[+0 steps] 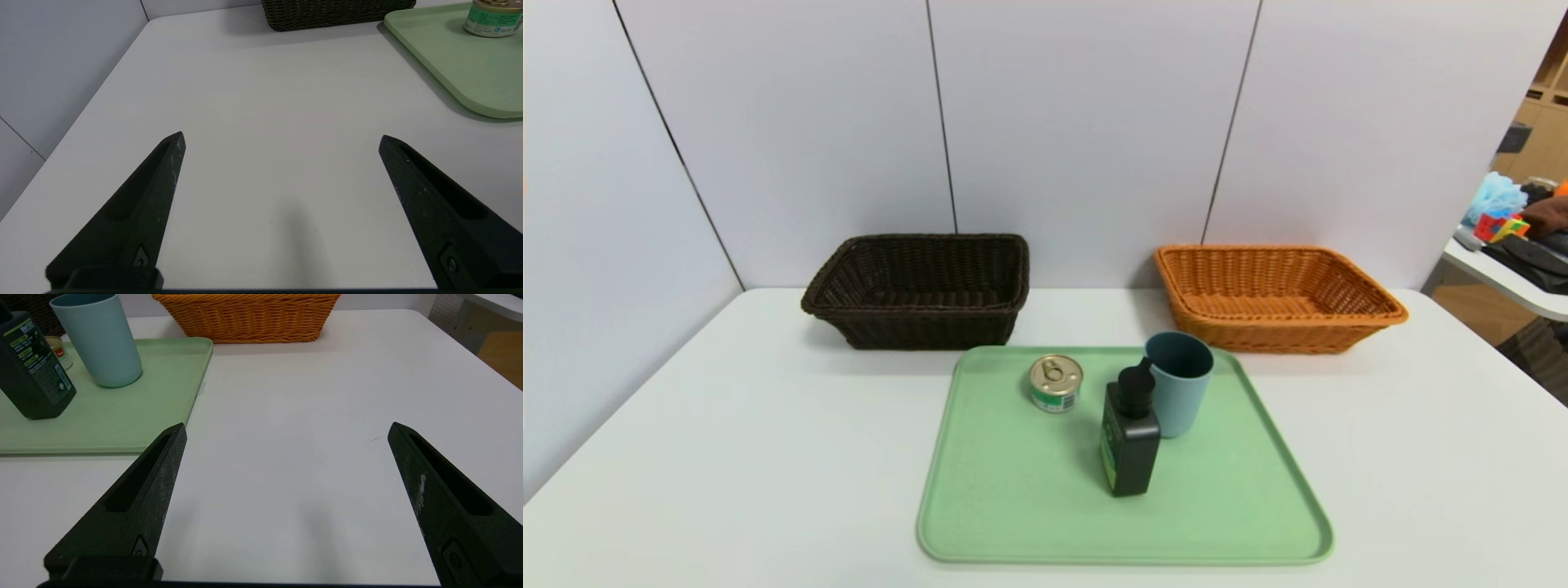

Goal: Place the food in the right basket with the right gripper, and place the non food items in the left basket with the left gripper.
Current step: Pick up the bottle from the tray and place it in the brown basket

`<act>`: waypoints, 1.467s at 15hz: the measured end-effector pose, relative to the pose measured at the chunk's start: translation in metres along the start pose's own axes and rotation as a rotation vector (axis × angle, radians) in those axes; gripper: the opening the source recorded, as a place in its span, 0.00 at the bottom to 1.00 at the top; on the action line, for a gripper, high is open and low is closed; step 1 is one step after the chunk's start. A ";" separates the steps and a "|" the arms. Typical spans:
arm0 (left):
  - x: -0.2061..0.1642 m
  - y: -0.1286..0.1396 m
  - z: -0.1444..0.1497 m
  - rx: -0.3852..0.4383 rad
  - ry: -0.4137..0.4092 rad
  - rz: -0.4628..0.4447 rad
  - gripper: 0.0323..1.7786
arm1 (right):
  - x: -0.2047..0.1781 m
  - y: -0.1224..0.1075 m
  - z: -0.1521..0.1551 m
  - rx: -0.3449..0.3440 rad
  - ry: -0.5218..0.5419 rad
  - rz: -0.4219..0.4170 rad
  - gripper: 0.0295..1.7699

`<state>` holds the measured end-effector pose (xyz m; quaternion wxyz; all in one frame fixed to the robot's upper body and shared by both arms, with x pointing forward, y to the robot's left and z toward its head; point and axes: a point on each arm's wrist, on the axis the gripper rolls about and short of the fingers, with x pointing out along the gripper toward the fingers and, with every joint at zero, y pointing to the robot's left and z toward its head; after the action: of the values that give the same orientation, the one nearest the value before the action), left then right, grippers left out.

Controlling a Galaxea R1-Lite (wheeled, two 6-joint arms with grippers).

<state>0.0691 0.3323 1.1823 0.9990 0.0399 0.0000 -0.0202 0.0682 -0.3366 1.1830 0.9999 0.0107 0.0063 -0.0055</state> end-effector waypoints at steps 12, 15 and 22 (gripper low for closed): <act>0.000 0.000 0.000 0.008 0.002 -0.001 0.95 | 0.000 0.000 0.000 -0.020 0.008 0.001 0.96; 0.000 0.000 0.001 0.009 0.027 -0.005 0.95 | 0.000 0.000 0.000 -0.034 0.013 0.008 0.96; 0.004 0.001 0.039 -0.043 0.080 -0.124 0.95 | 0.002 0.001 0.004 -0.047 0.047 0.019 0.96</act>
<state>0.0734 0.3297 1.2209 0.9957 0.0191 0.0427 -0.0804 0.0704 -0.3362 1.1869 0.9995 -0.0127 0.0300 0.0043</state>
